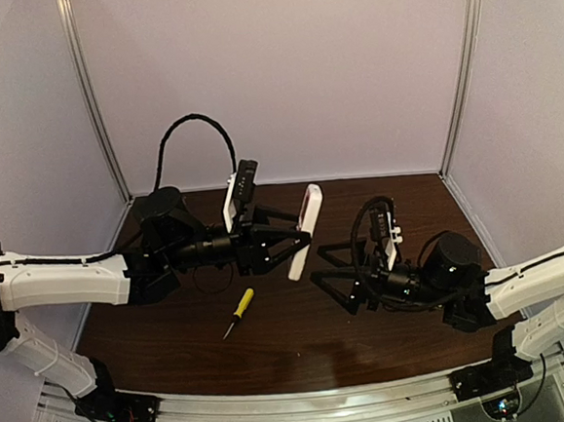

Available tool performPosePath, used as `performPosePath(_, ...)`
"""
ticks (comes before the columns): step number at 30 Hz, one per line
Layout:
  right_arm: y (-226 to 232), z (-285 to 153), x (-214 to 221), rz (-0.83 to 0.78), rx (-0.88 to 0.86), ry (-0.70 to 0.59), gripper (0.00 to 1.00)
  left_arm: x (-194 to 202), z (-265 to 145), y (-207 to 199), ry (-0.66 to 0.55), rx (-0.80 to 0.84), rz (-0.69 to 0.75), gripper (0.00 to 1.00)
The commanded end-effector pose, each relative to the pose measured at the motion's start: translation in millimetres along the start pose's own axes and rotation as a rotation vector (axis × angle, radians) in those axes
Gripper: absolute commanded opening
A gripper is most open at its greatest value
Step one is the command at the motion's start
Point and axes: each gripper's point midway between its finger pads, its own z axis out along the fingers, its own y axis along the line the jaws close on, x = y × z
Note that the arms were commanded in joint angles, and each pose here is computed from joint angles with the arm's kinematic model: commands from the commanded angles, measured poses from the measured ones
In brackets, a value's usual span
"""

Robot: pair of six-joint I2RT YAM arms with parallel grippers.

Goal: Unload the batteries from the remote control

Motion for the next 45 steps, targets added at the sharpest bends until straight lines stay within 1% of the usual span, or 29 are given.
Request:
performPosePath(1, 21, 11, -12, -0.043, -0.071, -0.027, 0.98, -14, 1, -12, -0.066, 0.079, 0.032, 0.0)
performPosePath(7, 25, 24, -10, -0.064, -0.084, -0.01, 0.97, -14, 2, -12, -0.077, 0.091, 0.03, 0.0)
performPosePath(14, 28, 35, -6, -0.077, -0.094, -0.002, 0.9, -16, -1, -16, -0.098, 0.105, 0.037, 0.0)
performPosePath(24, 30, 44, -7, -0.103, -0.104, -0.014, 0.71, -17, -7, -17, -0.128, 0.102, 0.043, 0.0)
performPosePath(34, 28, 47, -9, -0.108, -0.098, -0.027, 0.41, -19, -15, -18, -0.165, 0.099, 0.04, 0.0)
performPosePath(38, 26, 47, -7, -0.115, -0.082, -0.014, 0.36, -17, -19, -16, -0.167, 0.083, 0.038, 0.0)
performPosePath(39, 25, 46, -5, -0.117, -0.076, -0.005, 0.35, -16, -20, -15, -0.165, 0.081, 0.039, 0.02)
performPosePath(40, 24, 46, -5, -0.121, -0.069, 0.002, 0.34, -15, -21, -14, -0.159, 0.075, 0.039, 0.06)
performPosePath(45, 8, 38, 6, -0.154, 0.024, 0.078, 0.31, -4, -31, -5, -0.101, 0.032, 0.033, 0.39)
